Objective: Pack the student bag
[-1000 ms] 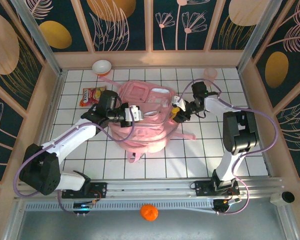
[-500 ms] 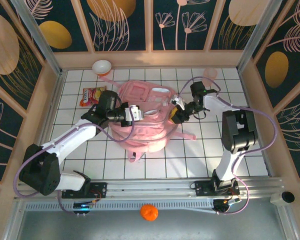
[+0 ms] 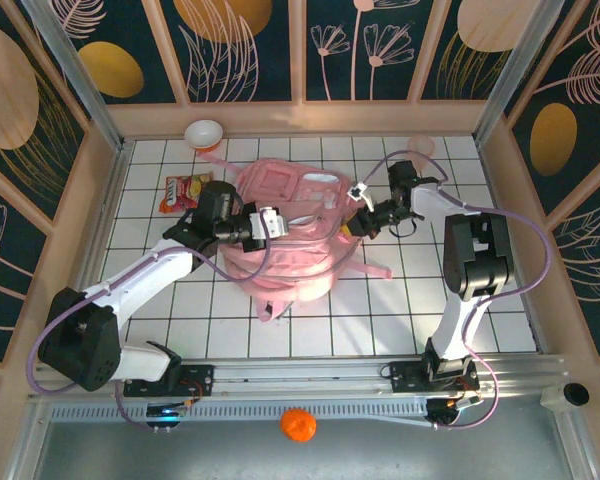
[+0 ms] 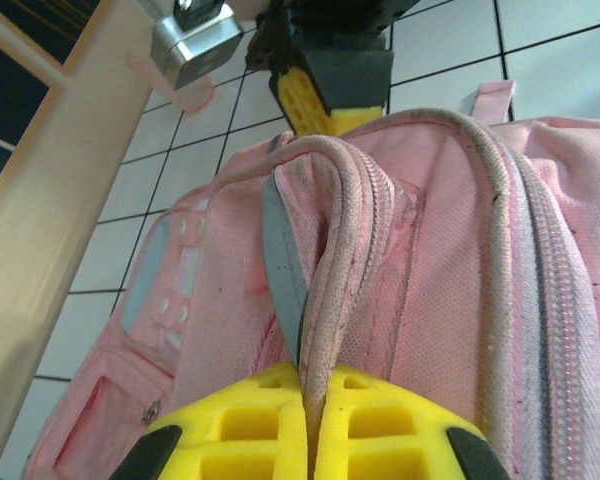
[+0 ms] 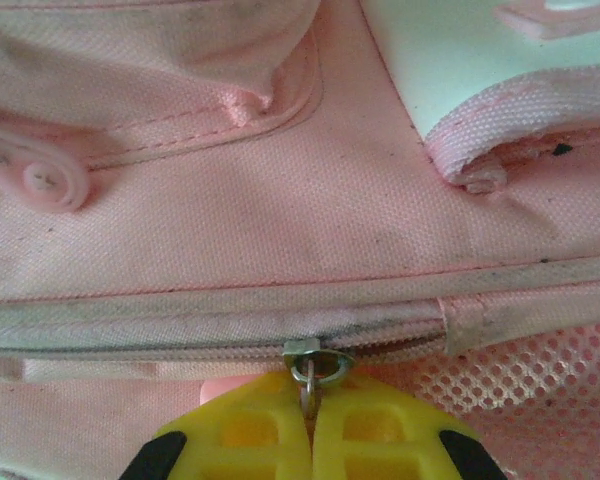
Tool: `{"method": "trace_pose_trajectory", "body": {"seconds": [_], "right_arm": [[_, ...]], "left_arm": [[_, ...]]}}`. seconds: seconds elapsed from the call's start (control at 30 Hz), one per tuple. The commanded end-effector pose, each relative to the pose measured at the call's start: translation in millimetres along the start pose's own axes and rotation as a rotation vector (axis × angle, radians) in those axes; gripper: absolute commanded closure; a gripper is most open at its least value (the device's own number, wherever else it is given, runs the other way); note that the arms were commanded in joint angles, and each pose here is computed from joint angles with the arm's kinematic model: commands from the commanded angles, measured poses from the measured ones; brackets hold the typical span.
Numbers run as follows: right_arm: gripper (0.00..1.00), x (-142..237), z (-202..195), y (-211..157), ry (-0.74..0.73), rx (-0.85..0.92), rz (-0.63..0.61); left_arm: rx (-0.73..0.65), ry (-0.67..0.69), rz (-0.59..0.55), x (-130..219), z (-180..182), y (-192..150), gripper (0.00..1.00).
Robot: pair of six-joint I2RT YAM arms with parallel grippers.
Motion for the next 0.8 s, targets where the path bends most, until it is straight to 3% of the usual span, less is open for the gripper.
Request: {"method": "trace_pose_trajectory", "body": {"seconds": [0.0,0.23,0.47,0.77], "right_arm": [[1.00,15.6,28.2,15.3,0.059,0.000,-0.060],[1.00,18.6,48.3,9.6,0.083,-0.040,-0.066],[1.00,16.7,76.4,1.0,0.104,-0.099,-0.054],[1.00,18.3,110.1,-4.3,0.090,-0.170,-0.082]], "left_arm": [[-0.039,0.158,0.022,2.5,33.0,4.5,1.00],[-0.016,0.207,0.088,-6.1,36.7,-0.6,1.00],[0.171,0.338,0.114,-11.6,61.8,2.2,1.00],[0.366,0.430,0.138,-30.6,67.1,8.7,1.00]]}}
Point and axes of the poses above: each hand's point on the last joint's axis, 136 mm out from that joint toward the fingers, its own x axis back along the fingers, its own z axis along the line the jaws close on, y = z × x, the point moved 1 cm from there along x, back along the fingers, and after that the axes turned 14 degrees about -x, right-handed, at the moved point
